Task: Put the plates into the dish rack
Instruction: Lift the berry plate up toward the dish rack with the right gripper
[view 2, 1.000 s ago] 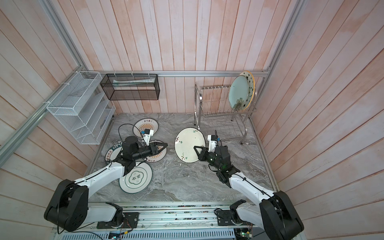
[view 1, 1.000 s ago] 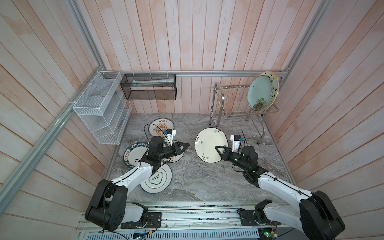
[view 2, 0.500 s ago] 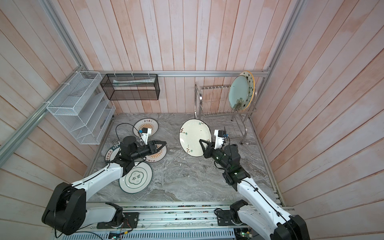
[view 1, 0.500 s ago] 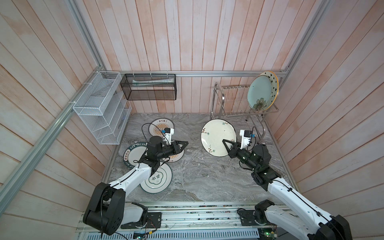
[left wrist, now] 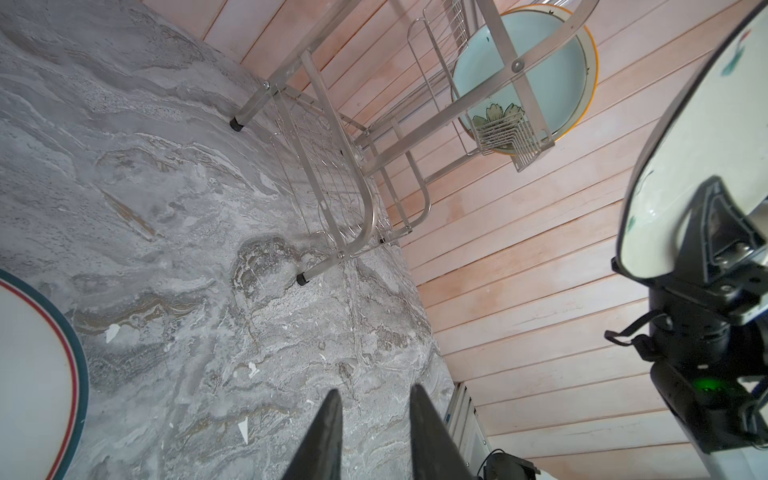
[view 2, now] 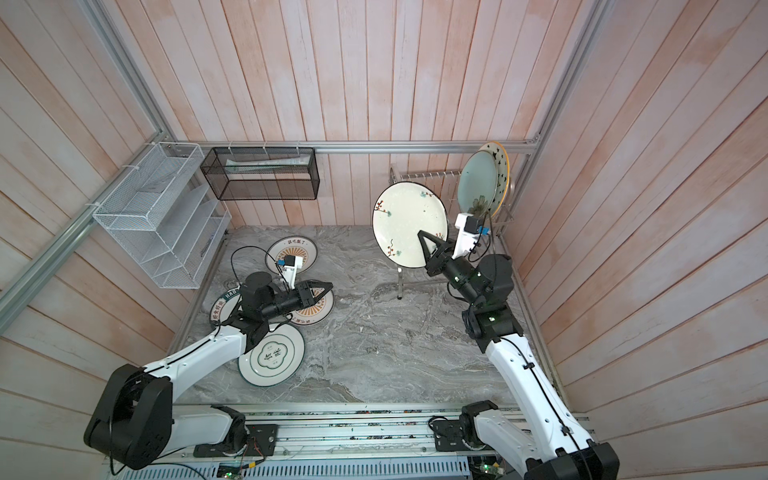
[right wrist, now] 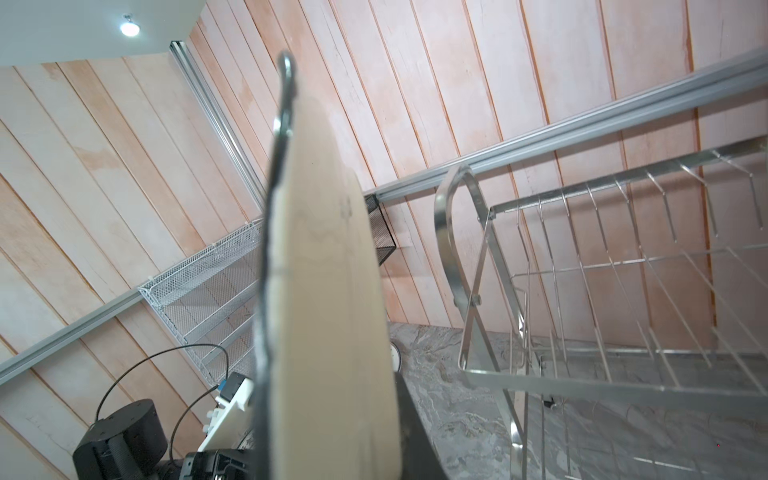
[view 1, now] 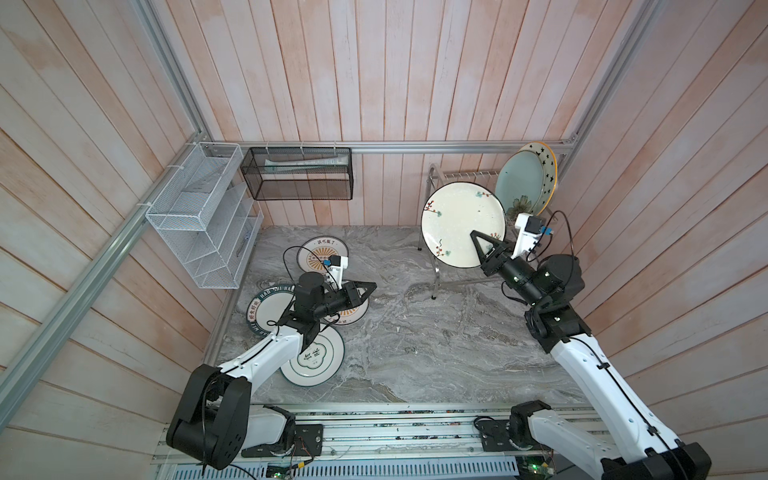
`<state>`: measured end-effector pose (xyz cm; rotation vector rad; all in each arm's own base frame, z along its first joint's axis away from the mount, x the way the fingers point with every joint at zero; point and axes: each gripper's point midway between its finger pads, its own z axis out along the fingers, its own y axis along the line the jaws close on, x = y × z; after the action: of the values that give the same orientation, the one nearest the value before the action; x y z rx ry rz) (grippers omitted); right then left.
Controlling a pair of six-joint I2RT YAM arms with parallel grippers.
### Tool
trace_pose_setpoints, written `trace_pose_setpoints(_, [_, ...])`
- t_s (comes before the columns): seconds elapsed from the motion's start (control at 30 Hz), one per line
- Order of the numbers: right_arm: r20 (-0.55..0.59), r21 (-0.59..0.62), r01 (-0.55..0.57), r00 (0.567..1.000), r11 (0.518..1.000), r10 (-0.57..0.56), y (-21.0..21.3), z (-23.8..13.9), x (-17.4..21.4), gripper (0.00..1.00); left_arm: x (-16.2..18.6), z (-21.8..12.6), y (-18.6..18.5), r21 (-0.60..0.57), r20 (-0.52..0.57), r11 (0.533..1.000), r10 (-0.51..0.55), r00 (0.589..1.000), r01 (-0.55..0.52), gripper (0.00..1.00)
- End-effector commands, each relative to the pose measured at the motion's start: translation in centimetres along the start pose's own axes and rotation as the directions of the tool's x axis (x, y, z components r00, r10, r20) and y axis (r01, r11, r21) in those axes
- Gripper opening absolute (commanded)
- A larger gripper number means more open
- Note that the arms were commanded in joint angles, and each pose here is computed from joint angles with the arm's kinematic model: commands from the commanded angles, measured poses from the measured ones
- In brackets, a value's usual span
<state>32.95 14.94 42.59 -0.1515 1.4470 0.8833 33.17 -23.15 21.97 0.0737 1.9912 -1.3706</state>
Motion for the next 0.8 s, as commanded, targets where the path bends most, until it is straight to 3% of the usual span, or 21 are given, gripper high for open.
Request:
trace_pose_setpoints(0.0, [0.189, -0.031, 0.152, 0.971, 0.988, -0.144, 2.5, -0.8, -7.5, 0.0, -0.4, 0.3, -0.7, 0.03, -0.013, 0.999, 0.016, 1.0, -0.016, 0.3])
trace_pose_setpoints(0.27, [0.236, 0.173, 0.29, 0.916, 0.941, -0.326, -1.3, 0.1, -13.4, 0.0, 0.0, 0.4, -0.6, 0.025, -0.017, 0.999, 0.023, 1.0, -0.022, 0.31])
trace_pose_setpoints(0.77, [0.07, 0.495, 0.436, 0.842, 0.752, -0.534, -11.5, 3.2, -17.6, 0.0, 0.1, -0.1, -0.8, 0.007, -0.026, 0.999, 0.05, 0.998, -0.05, 0.34])
